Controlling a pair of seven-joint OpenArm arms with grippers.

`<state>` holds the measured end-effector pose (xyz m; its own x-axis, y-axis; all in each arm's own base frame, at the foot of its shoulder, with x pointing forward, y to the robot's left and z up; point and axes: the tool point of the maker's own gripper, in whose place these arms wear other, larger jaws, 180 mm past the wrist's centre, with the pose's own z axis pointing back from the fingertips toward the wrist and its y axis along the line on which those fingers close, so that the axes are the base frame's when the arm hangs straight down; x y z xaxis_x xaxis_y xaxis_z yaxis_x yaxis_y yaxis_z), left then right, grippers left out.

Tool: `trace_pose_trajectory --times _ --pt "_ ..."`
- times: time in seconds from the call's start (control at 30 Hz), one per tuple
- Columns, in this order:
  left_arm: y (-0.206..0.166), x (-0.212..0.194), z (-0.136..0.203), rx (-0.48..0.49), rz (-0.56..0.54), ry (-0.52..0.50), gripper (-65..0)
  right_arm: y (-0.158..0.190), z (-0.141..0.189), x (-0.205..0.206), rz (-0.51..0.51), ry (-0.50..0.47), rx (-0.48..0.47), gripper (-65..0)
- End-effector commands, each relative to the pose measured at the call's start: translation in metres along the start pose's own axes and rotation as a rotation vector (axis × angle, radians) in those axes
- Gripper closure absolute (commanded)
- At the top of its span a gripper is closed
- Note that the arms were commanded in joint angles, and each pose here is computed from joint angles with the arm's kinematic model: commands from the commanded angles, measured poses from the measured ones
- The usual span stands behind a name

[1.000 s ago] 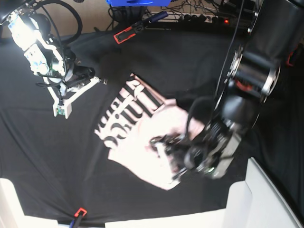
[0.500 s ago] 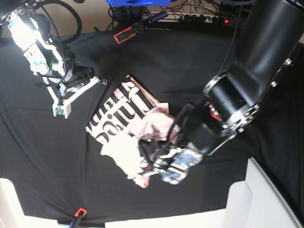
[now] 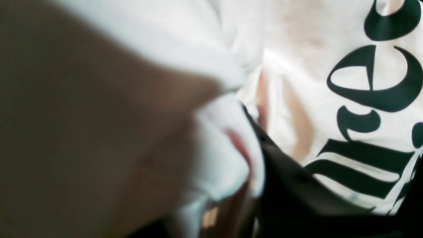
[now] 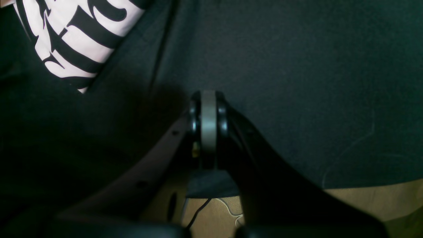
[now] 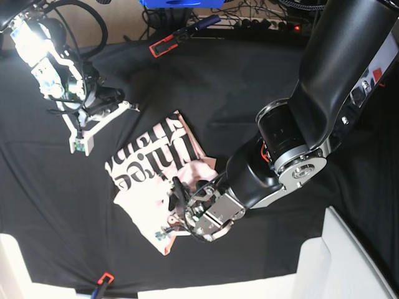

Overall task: Fold the T-shirt properly
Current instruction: 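Drag the pinched fabric with the left gripper across the shirt, rotating it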

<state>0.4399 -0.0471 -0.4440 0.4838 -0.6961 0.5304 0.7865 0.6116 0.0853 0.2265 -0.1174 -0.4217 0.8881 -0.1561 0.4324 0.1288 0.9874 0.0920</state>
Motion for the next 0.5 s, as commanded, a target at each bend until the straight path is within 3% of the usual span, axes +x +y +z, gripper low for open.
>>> trace_pose_trajectory --times 0.0,0.23,0.37,0.47 --pt "0.008 0.037 0.009 0.016 -0.017 -0.097 0.0 -0.001 0.003 0.016 0.002 -0.050 -0.002 -0.3" --pt "0.014 0.043 0.011 0.027 -0.016 -0.121 0.0 -0.028 -0.026 0.067 -0.021 -0.177 -0.103 -1.0" --pt "0.019 0.048 0.014 0.036 -0.021 -0.129 0.0 -0.001 -0.032 0.104 0.121 -0.240 0.031 -6.5" --pt "0.019 0.049 0.015 0.037 -0.021 -0.130 0.0 0.005 -0.037 0.119 0.118 -0.255 0.037 -11.3"
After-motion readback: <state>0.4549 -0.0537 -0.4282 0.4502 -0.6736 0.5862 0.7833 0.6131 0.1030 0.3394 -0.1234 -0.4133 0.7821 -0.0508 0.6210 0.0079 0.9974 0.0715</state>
